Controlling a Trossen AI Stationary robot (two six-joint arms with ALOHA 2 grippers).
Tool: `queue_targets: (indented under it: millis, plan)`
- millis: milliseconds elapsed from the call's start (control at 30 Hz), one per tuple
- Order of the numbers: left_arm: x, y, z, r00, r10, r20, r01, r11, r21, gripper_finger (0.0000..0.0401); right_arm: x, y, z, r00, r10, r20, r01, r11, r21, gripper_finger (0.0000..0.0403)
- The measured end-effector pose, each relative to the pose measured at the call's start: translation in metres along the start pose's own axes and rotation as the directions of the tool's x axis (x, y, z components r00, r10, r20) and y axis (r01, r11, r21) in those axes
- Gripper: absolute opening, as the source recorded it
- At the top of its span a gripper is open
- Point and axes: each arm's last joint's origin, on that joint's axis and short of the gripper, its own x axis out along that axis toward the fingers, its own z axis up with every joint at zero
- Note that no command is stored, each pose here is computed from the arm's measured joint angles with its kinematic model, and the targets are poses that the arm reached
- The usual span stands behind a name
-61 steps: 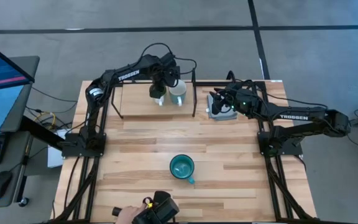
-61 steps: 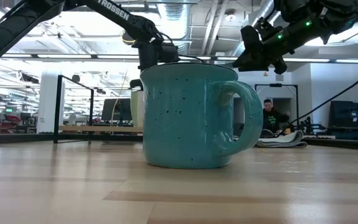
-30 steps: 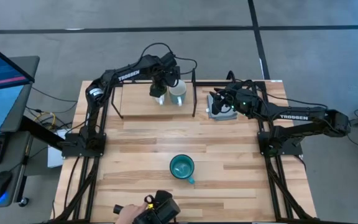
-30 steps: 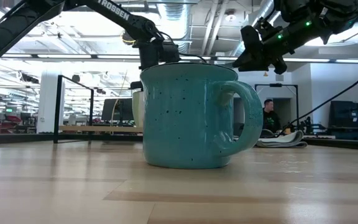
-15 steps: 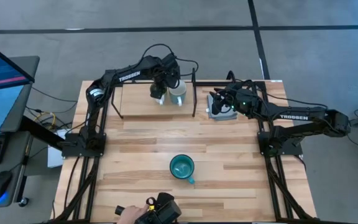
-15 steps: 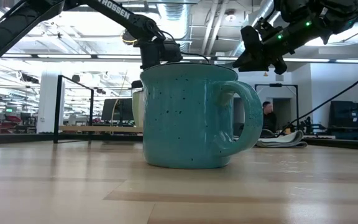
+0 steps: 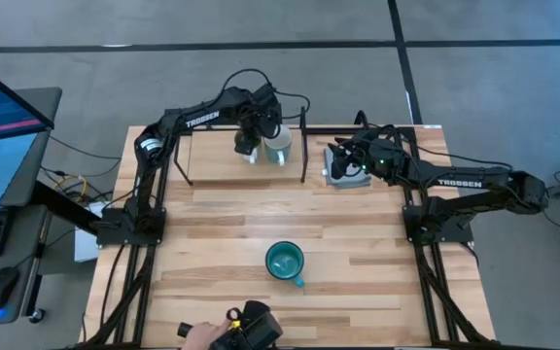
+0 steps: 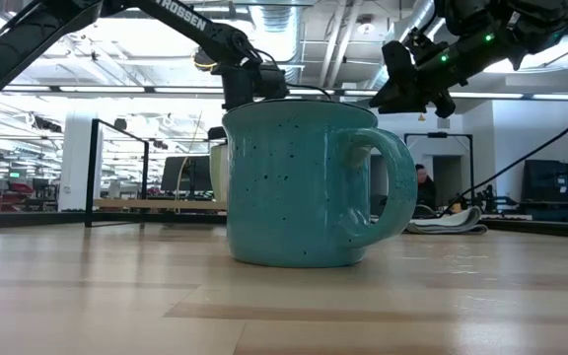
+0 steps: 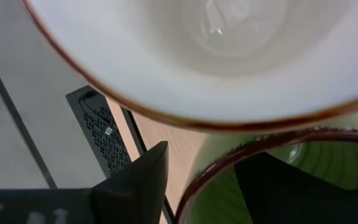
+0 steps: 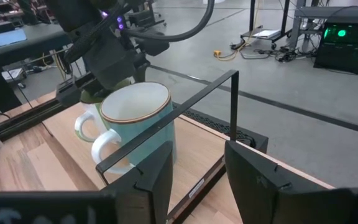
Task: Stack small to large cups/mugs on shelf
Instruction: Put the green mug on the shelf, then put the blue mug on the shelf
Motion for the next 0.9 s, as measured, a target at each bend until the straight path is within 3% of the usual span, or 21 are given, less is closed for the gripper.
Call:
queue_targets:
  millis: [467, 900]
  plan:
    - [0.000, -0.003, -0.002, 0.999, -0.021, -0.034, 0.019, 0.999, -0.046, 0.0268, 0.000, 0.000, 0.000, 1.000, 0.000, 0.000, 0.000, 1.000, 0.000, 0.0166]
    - [-0.021, -0.003, -0.006, 1.000, 0.016, -0.014, -0.017, 0.997, -0.076, 0.0271, 0.000, 0.000, 0.000, 1.000, 0.000, 0.000, 0.000, 1.000, 0.000, 0.0166]
